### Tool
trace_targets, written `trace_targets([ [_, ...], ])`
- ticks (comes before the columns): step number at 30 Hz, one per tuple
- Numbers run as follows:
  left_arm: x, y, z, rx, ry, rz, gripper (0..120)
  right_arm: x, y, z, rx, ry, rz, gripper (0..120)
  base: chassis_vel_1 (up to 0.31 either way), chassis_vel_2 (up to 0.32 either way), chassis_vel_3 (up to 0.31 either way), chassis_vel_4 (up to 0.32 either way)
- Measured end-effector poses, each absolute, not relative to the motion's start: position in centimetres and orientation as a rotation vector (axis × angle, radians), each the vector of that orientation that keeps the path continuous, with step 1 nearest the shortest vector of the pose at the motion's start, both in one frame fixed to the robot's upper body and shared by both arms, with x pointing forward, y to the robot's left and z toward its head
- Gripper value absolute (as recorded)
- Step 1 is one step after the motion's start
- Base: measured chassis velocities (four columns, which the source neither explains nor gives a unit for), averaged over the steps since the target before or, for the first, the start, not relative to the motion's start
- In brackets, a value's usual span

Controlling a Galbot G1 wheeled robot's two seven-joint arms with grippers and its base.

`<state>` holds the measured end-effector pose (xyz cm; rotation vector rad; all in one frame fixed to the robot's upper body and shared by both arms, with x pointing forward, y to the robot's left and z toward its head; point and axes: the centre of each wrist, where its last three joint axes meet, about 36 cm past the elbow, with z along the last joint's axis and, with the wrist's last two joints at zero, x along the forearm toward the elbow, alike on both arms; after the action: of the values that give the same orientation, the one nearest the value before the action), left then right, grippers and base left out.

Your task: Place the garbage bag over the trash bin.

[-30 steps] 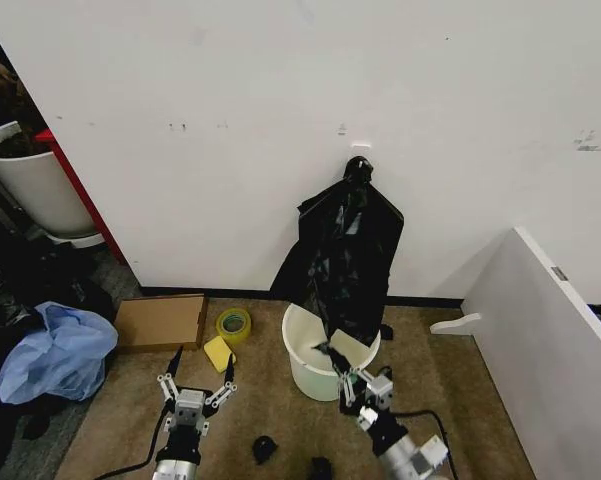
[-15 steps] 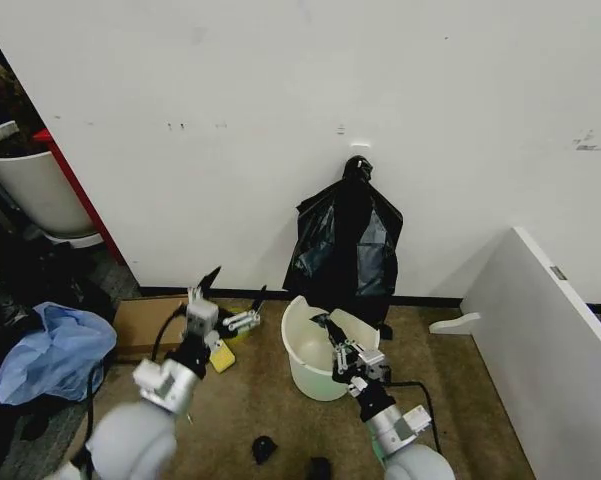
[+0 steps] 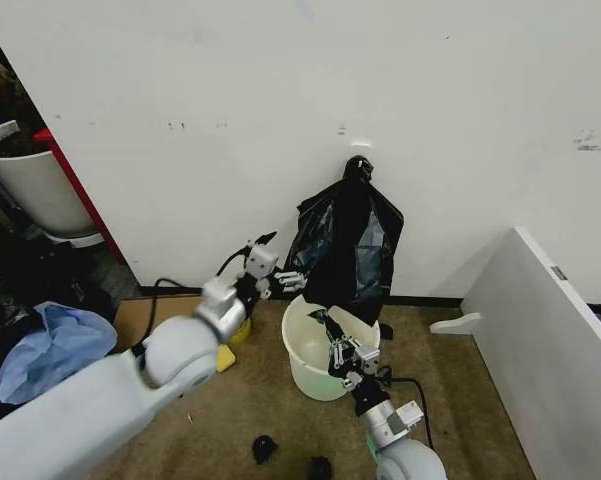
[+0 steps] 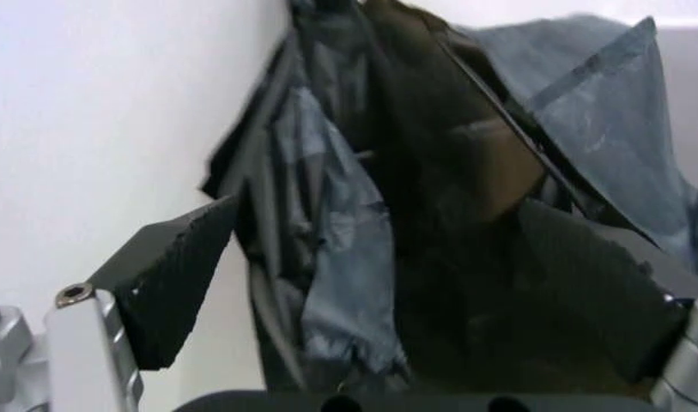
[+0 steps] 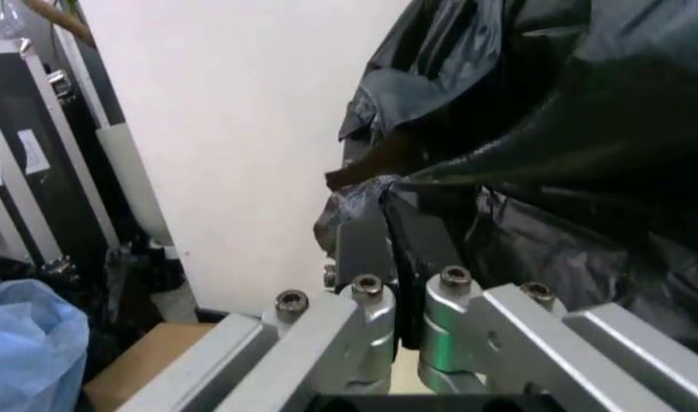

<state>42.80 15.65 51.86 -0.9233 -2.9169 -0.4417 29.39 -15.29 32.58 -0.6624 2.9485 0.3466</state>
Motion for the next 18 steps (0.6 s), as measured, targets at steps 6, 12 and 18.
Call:
trace_targets([
  [6,45.1,12.9,53.4,-0.871,-2.825,-0.606,97,29.5,-15.5,32.6,-0.648,2.949,0.353,0,0.0,0.0,0.0,0.0],
  [12,46.4,11.0,53.5,-0.811,-2.731,-0.761,96,29.3,-15.4,32.7,-0.642,2.947,0.363,0,0.0,0.0,0.0,0.0],
  [18,47.1,9.9,52.5,-0.756,-2.645,-0.882,88,29.2,-15.4,33.1,-0.641,2.937,0.369,0,0.0,0.0,0.0,0.0],
])
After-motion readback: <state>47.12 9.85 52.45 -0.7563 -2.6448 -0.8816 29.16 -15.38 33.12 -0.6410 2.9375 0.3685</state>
